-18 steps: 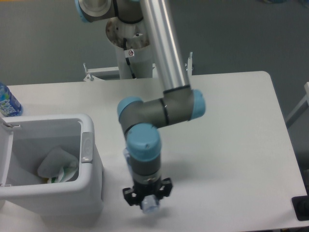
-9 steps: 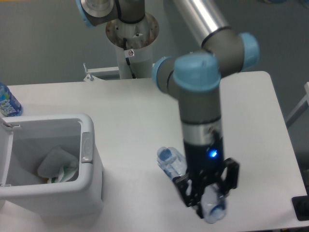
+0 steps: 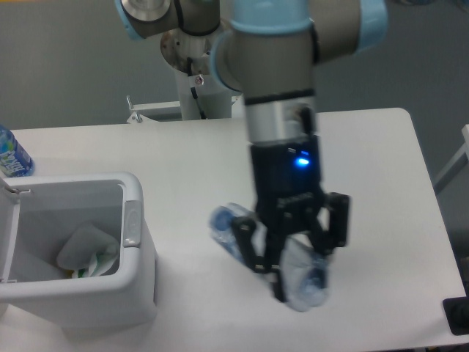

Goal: Place the trash in the trash can
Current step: 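Lift the bottle and carry it over the white bin, then open the gripper to drop the bottle into the bin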

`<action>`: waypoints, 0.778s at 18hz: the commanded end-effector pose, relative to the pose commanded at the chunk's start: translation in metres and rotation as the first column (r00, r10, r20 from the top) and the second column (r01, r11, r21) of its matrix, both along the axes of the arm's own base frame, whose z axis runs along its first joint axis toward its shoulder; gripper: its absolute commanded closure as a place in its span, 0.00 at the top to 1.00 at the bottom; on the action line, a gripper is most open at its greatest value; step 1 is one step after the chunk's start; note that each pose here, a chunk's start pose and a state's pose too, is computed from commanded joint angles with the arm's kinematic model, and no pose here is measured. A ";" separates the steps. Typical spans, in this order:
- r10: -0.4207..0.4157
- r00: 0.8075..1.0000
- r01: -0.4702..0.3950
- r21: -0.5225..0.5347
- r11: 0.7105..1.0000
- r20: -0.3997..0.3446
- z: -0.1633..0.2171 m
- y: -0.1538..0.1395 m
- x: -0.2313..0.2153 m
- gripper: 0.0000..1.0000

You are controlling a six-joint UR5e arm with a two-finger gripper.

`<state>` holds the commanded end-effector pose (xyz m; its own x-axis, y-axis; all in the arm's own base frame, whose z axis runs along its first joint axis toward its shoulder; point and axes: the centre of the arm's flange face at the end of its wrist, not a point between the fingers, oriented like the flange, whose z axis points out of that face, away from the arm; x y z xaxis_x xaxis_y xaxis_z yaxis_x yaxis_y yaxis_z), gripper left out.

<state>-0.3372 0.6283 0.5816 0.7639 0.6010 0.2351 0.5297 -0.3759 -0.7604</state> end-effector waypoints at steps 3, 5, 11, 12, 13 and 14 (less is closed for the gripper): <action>-0.072 0.997 0.072 -0.004 0.997 0.003 -0.002 0.017 0.050 0.56; -0.126 0.992 0.126 -0.003 0.992 0.004 0.000 0.031 0.087 0.56; -0.202 0.978 0.206 -0.074 0.976 0.060 -0.053 0.055 0.131 0.67; -0.209 0.976 0.213 -0.083 0.973 0.059 -0.058 0.056 0.132 0.91; -0.213 0.975 0.217 -0.088 0.972 0.058 -0.061 0.057 0.132 1.00; -0.211 0.976 0.215 -0.089 0.973 0.058 -0.061 0.057 0.131 1.00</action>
